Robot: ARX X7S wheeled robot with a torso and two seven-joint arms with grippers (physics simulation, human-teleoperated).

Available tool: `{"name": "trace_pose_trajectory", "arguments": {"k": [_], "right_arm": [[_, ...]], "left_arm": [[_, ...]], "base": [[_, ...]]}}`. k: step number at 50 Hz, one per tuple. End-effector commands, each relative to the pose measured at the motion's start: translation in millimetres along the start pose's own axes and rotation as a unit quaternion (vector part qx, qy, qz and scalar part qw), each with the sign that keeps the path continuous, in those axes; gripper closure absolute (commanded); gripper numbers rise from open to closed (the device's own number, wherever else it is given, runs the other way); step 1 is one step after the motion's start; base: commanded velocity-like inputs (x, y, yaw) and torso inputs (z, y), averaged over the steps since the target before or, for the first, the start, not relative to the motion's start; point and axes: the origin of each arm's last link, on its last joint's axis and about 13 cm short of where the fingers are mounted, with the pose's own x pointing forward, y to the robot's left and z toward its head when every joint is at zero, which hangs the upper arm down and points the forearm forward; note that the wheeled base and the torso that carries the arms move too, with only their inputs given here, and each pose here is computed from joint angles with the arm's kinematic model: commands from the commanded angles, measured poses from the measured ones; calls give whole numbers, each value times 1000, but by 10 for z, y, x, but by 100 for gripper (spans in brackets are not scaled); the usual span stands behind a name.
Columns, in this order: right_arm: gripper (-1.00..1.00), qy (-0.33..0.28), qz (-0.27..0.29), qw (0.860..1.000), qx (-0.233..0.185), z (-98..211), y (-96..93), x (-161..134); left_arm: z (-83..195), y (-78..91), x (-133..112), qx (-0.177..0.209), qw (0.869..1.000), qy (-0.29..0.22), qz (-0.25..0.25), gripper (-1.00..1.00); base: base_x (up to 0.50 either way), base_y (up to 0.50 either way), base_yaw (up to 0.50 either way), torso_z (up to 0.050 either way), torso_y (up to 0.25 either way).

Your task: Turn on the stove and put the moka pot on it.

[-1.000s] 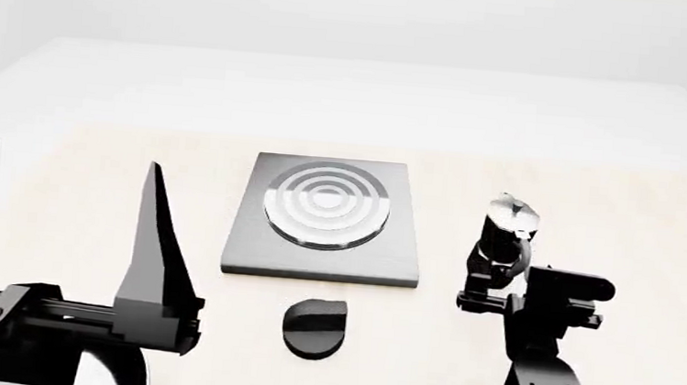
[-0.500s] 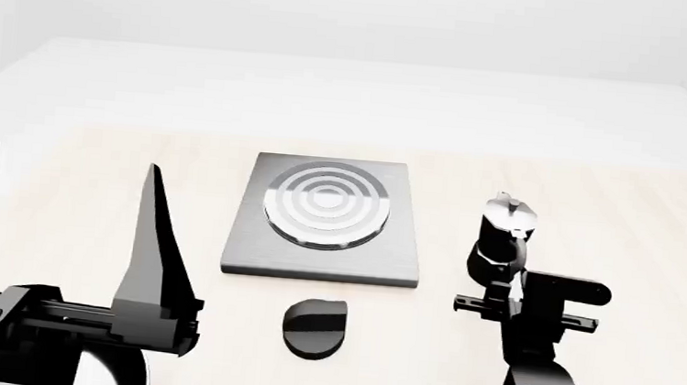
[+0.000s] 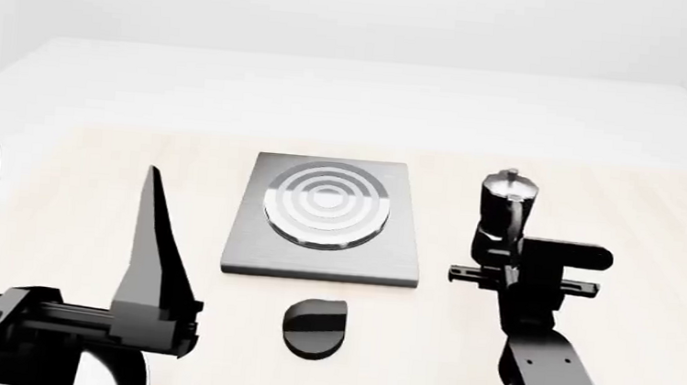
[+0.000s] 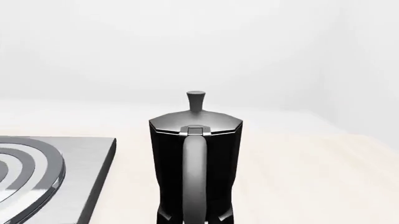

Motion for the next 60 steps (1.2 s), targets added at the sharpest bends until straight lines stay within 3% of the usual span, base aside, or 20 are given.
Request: {"name": "trace_pose_trajectory", "arguments": {"k": [1, 16, 32, 60], "right_arm": [[100, -57, 20, 998, -18, 416, 111, 60], [100, -98, 46, 994, -14, 726, 282, 103], [100, -116, 77, 990, -14, 979, 767, 630], [100, -132, 65, 989, -34, 1272, 954, 769]], "left_arm": [[0, 9, -13, -3, 1000, -1, 2, -100], [3, 5, -9, -4, 1000, -2, 2, -100], [42, 37, -22, 1, 1000, -1, 6, -100], [-35, 57, -31, 3, 1000, 6, 14, -100]], "base": [[0, 0, 0, 0, 0], [0, 0, 0, 0, 1], [0, 0, 0, 0, 1], [0, 0, 0, 0, 1]]}}
